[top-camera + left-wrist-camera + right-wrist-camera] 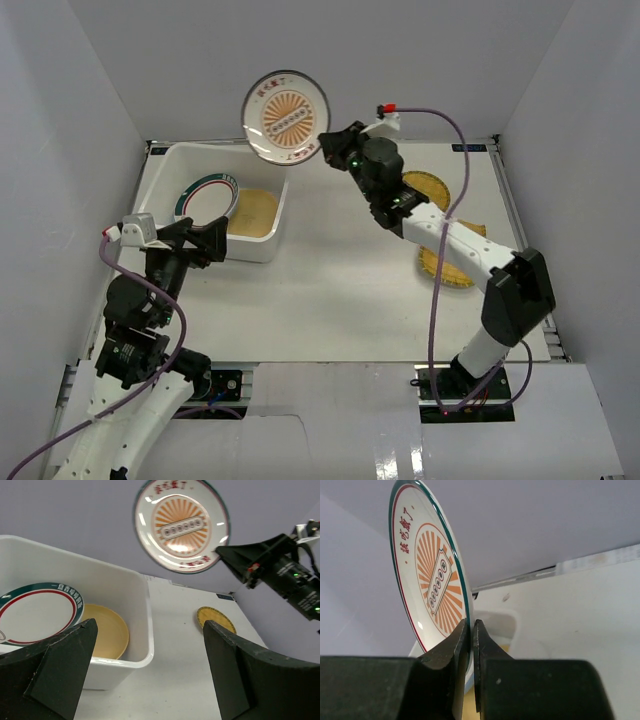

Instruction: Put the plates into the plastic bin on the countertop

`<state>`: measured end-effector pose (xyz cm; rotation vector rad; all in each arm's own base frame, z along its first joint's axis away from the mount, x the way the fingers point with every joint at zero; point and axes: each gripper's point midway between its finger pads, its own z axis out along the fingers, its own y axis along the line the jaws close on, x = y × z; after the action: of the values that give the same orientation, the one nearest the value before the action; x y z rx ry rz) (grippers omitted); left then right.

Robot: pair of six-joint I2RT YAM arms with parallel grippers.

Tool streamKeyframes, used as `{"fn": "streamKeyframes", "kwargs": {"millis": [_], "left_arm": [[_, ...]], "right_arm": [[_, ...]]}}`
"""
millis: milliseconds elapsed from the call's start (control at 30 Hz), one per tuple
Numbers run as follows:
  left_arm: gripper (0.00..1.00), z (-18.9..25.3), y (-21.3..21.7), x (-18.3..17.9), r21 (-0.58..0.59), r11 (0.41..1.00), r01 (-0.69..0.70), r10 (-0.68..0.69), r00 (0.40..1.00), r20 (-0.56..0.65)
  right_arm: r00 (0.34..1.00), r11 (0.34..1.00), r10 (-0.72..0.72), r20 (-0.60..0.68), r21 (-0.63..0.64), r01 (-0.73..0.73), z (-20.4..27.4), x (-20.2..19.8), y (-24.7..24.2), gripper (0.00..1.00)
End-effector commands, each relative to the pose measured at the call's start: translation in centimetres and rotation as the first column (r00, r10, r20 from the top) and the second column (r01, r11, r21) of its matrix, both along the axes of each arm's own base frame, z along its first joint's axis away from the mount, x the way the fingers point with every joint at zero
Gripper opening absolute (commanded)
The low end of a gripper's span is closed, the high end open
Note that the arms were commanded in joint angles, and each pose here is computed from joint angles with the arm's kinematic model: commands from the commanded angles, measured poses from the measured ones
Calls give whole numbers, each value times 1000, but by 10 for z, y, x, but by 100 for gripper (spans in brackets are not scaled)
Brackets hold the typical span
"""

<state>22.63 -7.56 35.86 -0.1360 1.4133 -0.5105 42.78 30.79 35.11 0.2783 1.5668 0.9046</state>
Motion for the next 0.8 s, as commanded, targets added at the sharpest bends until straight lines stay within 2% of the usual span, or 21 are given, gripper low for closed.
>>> {"fn": "streamKeyframes", "kwargs": {"millis": [0, 33, 67, 100, 133, 167, 267, 300, 367, 400, 467, 533, 567, 600, 633, 667, 700, 733, 767], "left_arm": [[98, 20, 1, -10, -27, 999, 16, -15, 1000, 27], [98, 21, 1, -10, -29, 999, 16, -16, 1000, 26], [98, 22, 1, -11, -30, 999, 18, -17, 1000, 26], [98, 23, 1, -11, -35, 999, 18, -17, 1000, 25], [98, 22, 1, -10, -35, 999, 16, -16, 1000, 20], [98, 21, 0, -10, -36, 999, 21, -21, 1000, 17], [98, 17, -1, -9, -38, 999, 21, -21, 1000, -7], [98, 15, -1, -8, -38, 999, 19, -20, 1000, -17], [98, 17, 0, -8, -42, 999, 14, -15, 1000, -26], [98, 20, 0, -9, -45, 999, 13, -14, 999, -30], [98, 19, -1, -8, -43, 999, 16, -18, 999, -48], [98, 24, -3, -10, -57, 998, 27, -30, 998, -52], [98, 22, -4, -9, -56, 998, 31, -35, 997, -66], [98, 22, -5, -9, -65, 997, 37, -41, 997, -71], [98, 22, -8, -9, -67, 997, 49, -54, 996, -74], [98, 22, -9, -8, -69, 996, 54, -59, 995, -80], [98, 22, -11, -8, -72, 995, 62, -68, 994, -84], [98, 21, -12, -8, -79, 995, 68, -75, 993, -88], [98, 19, -18, -8, -76, 992, 98, -105, 989, -100]], "right_arm": [[995, 993, 95, -26, -69, -96, -13, -6, 63, 8], [992, 990, 109, -60, -86, -114, -33, 0, 81, 8], [992, 990, 121, -40, -70, -123, -14, 2, 95, 8], [989, 987, 140, -47, -76, -143, -15, -3, 113, 8], [987, 983, 141, -82, -107, -150, -40, 5, 129, 8], [985, 982, 159, -71, -90, -165, -21, 6, 141, 8], [975, 974, 198, -98, -92, -207, -34, 11, 180, 8], [966, 966, 210, -151, -122, -229, -63, 11, 193, 8], [961, 963, 222, -164, -119, -242, -70, 9, 205, 9], [957, 959, 233, -174, -119, -256, -77, 7, 211, 13], [952, 957, 244, -186, -110, -267, -82, 5, 214, 20], [949, 955, 252, -192, -112, -276, -84, 1, 213, 33], [952, 956, 256, -168, -102, -275, -67, -3, 208, 44], [953, 955, 255, -164, -110, -274, -72, -5, 203, 48], [954, 955, 257, -155, -109, -275, -66, -7, 199, 51], [959, 958, 260, -116, -94, -272, -38, -12, 186, 53], [957, 954, 260, -132, -119, -275, -49, -15, 176, 54], [957, 953, 273, -102, -109, -283, -37, -19, 167, 55], [964, 960, 263, -39, -85, -266, 1, -25, 139, 55]]}}
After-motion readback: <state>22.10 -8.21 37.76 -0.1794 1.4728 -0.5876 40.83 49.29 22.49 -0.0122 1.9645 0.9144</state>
